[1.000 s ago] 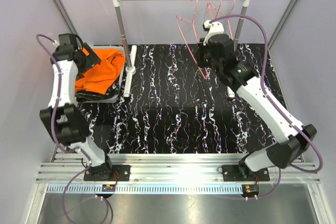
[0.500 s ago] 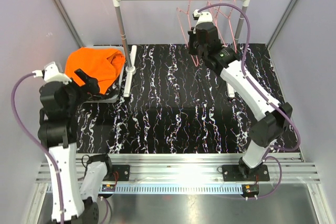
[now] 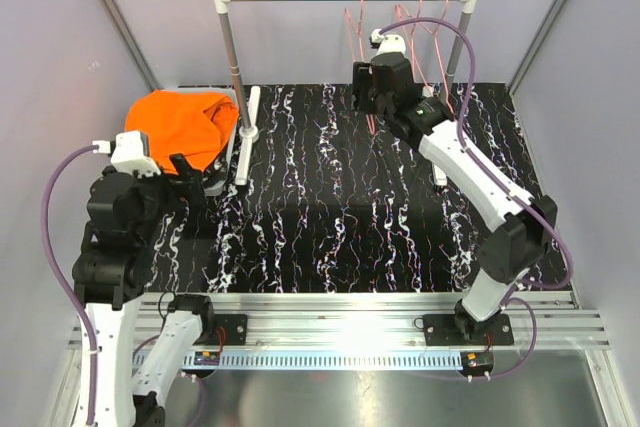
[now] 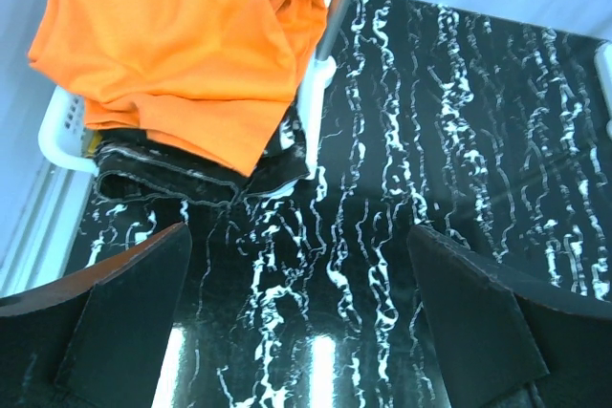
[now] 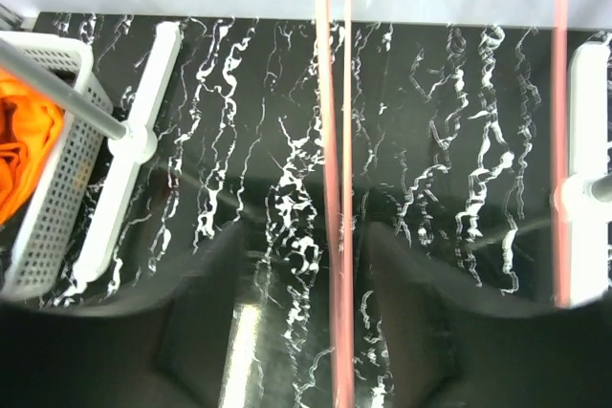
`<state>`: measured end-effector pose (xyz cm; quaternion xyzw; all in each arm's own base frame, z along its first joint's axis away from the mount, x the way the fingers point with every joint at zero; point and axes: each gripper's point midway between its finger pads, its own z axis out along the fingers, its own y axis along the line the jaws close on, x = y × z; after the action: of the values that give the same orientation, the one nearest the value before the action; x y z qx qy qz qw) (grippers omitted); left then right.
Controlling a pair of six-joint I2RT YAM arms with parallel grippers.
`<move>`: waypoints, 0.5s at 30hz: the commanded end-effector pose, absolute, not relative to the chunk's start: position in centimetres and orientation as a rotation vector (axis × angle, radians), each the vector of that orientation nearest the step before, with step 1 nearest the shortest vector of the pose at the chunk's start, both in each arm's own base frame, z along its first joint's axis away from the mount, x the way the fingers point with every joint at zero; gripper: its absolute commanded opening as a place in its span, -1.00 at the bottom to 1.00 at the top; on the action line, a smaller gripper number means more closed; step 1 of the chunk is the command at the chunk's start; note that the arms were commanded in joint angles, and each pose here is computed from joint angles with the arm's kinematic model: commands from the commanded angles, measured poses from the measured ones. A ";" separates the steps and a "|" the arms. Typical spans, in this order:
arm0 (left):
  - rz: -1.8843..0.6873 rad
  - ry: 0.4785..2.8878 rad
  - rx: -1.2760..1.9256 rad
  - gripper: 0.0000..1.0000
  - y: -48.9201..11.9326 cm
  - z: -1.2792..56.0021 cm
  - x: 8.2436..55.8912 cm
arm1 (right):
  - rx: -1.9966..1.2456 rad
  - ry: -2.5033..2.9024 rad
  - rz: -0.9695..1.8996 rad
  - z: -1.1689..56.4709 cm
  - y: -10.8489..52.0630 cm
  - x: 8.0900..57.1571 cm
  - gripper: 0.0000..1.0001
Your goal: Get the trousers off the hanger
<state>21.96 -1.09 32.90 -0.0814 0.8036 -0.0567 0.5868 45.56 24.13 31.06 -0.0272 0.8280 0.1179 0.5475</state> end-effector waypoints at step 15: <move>-0.007 1.696 -0.085 0.98 0.2 31.7 19.8 | -0.045 1.756 0.247 40.6 13.2 31.2 0.99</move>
<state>19.58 -0.51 30.19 -0.0361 0.7772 -0.0222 0.6278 32.82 15.64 42.23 -0.0201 0.7522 0.1503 0.6413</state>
